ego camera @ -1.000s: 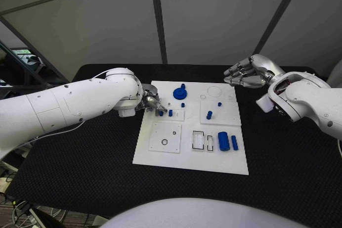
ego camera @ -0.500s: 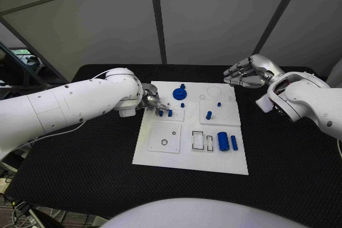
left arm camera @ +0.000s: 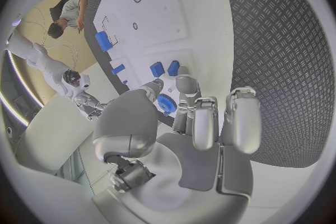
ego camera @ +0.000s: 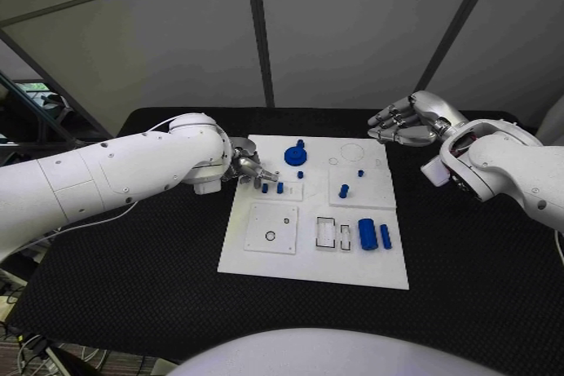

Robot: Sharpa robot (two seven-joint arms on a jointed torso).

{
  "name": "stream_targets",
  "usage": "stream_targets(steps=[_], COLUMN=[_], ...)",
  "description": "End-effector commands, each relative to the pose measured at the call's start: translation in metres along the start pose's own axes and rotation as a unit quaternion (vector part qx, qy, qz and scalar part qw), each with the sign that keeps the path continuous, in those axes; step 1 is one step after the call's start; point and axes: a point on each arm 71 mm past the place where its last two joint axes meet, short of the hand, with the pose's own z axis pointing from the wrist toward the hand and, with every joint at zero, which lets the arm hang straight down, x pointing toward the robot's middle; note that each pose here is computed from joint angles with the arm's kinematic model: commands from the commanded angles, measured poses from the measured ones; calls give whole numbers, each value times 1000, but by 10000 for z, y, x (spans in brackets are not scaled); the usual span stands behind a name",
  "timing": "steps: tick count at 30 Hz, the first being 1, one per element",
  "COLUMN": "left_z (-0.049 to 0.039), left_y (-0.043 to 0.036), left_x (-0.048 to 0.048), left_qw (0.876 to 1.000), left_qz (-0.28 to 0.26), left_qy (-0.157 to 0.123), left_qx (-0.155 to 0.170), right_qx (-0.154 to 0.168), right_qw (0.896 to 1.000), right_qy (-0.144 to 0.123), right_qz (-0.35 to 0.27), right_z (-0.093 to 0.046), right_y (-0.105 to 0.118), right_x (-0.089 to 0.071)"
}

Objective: Assemble the parts on the task board

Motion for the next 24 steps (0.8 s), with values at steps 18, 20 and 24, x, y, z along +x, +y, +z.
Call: stream_targets(steps=[18,20,24], left_z=[-104,-99,-55], left_y=[-370,-437,-575], left_x=[-232,-193,-89], left_qw=[947,941,932], left_qz=[-97,-65,18], left_qy=[-202,-215,-227], left_qx=[230,253,283], right_qx=[-6,-9,-14], right_qw=[1000,1000,1000], right_qy=[-2,-2,0], right_qz=[-2,-6,-12], right_z=[13,14,19], right_y=[19,28,50], right_x=[-1,4,22])
